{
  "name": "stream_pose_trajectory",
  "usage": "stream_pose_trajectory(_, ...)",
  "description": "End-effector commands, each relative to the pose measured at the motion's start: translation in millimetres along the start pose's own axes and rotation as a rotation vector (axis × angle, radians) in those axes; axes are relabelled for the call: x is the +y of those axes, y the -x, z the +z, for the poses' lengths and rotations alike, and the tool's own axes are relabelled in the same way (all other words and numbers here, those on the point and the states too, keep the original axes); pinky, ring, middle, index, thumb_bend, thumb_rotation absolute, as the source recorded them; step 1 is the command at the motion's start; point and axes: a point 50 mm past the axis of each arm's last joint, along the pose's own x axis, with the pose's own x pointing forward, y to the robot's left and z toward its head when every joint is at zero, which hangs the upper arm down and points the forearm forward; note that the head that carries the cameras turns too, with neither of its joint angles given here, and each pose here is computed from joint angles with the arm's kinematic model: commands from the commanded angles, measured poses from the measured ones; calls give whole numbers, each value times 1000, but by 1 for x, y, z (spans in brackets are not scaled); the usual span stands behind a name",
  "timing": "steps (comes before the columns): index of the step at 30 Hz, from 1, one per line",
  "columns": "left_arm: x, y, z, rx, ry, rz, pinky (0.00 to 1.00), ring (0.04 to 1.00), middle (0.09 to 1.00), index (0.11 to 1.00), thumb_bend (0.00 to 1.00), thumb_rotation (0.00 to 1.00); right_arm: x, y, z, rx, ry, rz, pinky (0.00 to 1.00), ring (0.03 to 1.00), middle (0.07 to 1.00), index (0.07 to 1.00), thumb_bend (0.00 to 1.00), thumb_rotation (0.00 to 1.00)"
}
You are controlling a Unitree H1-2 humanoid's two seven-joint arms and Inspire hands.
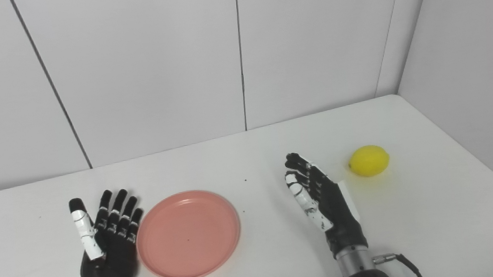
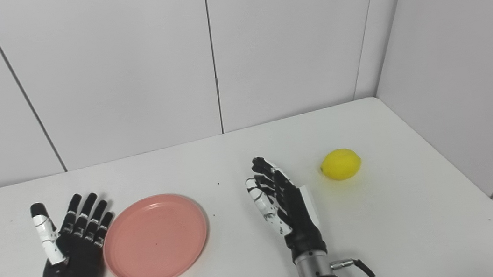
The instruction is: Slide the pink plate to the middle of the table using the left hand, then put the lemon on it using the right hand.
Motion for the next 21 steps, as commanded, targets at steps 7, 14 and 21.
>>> stream_pose_trajectory(7, 24, 8, -19, 88, 26, 103, 1000, 954, 945, 978, 745, 855, -32, -36, 23, -203, 536, -49, 616, 697, 719, 684, 729, 852)
stream_pose_trajectory(14, 24, 9, -19, 93, 22, 106, 999, 943, 942, 989, 739, 873, -55, -55, 34, -279, 769, -61, 503, 613, 684, 682, 777, 801)
stream_pose_trajectory(21, 25, 10, -19, 93, 35, 101, 1000, 953, 953, 996, 751, 855, -80, -75, 39, -315, 1023, -81, 570, 626, 682, 703, 799, 786)
